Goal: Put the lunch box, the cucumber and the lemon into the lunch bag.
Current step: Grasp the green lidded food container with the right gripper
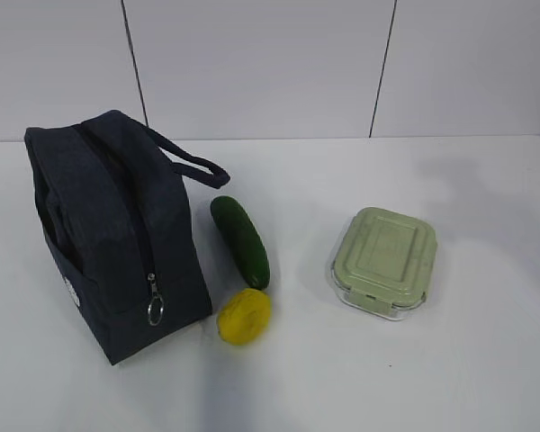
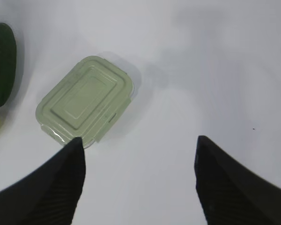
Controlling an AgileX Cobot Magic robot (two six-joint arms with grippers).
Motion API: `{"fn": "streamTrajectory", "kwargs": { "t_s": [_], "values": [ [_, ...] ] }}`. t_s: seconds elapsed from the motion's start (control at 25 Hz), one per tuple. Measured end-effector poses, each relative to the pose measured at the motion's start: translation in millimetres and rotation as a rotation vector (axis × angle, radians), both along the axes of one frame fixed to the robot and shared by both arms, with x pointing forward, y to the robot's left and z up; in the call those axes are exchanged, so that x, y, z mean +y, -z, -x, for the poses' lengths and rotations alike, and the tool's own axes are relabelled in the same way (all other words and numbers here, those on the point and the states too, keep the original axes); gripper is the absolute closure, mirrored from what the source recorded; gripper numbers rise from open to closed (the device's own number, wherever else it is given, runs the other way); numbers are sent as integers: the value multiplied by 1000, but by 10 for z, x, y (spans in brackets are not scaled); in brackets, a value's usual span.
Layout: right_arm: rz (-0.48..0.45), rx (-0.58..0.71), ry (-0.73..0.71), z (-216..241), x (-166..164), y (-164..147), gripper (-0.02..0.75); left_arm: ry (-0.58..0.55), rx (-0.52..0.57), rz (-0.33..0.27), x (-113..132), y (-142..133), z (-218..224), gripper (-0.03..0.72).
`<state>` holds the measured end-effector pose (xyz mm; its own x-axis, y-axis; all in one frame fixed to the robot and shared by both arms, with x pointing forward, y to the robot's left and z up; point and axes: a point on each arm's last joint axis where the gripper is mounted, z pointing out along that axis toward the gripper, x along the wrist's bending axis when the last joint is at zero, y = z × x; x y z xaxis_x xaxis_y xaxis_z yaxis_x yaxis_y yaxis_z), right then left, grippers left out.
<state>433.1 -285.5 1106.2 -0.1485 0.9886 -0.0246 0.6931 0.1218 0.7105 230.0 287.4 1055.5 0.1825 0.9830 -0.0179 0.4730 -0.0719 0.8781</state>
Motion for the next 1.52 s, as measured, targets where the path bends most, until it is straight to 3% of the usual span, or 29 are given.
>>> {"fn": "streamTrajectory", "kwargs": {
  "t_s": [0.64, 1.52],
  "values": [
    [-1, 103, -9, -227, 18, -49, 186, 0, 0, 0, 0, 0, 0, 441],
    [-179, 358, -9, -495, 164, 172, 186, 0, 0, 0, 0, 0, 0, 441]
  ]
}}
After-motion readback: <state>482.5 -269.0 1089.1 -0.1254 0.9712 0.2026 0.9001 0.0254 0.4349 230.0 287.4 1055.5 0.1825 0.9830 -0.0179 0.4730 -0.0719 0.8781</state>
